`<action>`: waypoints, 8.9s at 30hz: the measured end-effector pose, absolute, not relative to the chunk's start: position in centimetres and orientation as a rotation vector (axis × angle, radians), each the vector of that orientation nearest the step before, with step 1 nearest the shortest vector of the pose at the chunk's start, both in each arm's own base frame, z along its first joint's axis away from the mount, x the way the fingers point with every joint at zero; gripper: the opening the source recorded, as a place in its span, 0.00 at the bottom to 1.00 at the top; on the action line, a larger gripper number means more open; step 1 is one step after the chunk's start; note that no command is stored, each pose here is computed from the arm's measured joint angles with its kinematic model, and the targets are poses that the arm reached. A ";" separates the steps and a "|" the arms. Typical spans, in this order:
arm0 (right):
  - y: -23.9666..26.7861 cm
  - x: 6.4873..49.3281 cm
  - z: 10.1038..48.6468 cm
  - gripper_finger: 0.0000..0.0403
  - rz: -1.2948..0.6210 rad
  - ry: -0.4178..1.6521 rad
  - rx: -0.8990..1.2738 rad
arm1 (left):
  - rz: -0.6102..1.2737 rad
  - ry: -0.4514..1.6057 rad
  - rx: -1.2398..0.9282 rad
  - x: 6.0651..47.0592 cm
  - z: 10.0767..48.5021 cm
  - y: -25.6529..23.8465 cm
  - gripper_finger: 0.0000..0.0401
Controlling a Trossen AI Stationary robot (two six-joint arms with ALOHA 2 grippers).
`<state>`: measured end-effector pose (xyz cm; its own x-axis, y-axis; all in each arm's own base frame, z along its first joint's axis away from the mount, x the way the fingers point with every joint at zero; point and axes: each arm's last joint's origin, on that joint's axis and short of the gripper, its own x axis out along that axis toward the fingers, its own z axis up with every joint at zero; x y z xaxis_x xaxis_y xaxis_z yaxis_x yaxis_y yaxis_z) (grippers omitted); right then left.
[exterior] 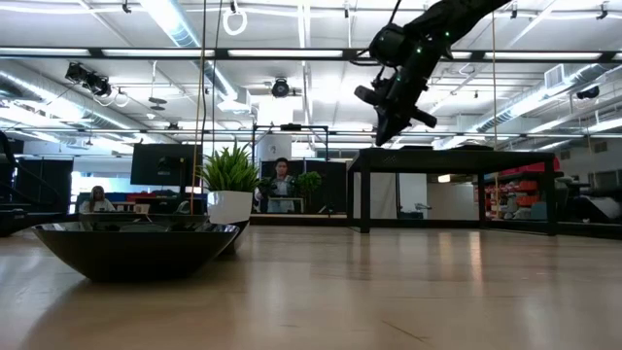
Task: Pick & Place Mini shaped plates
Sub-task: Stack the black drop-shaped plate on top of the black drop-shaped plate on the shelf, then stack the black leaf-shaped plate on top of the black leaf-shaped plate on the shelf
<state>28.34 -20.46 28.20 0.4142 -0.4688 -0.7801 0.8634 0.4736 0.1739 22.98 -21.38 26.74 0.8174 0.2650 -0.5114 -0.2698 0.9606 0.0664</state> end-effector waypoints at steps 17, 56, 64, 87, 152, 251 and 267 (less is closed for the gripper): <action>-5.0 35.3 31.1 0.02 -0.517 0.578 0.217 | 0.247 0.596 0.011 21.9 26.4 -22.0 0.44; 24.0 34.7 23.6 0.02 -0.024 0.469 0.077 | 0.358 1.010 0.146 20.5 14.2 -7.0 0.44; 23.6 35.0 23.6 0.02 -0.036 0.466 0.081 | 0.387 0.998 0.266 21.6 13.9 -2.7 0.44; 23.6 35.0 23.6 0.02 -0.037 0.466 0.088 | 0.438 1.092 0.122 21.6 13.5 1.6 0.31; 16.2 39.6 23.1 0.27 0.224 0.751 -0.137 | -0.065 0.823 0.107 28.7 23.2 -16.8 0.02; -15.5 14.2 31.1 0.00 -0.166 1.288 -0.542 | 0.257 0.658 0.075 26.0 22.5 -13.9 0.49; -16.2 14.2 30.2 0.05 -0.218 1.336 -0.411 | 0.255 0.656 0.077 26.1 22.5 -14.0 0.49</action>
<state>14.23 -16.19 30.20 0.2270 -0.3840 -0.8950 -0.0797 0.9086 -0.4100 26.07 -13.96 22.53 0.7629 0.2581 -0.5928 -0.2096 0.9661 0.1509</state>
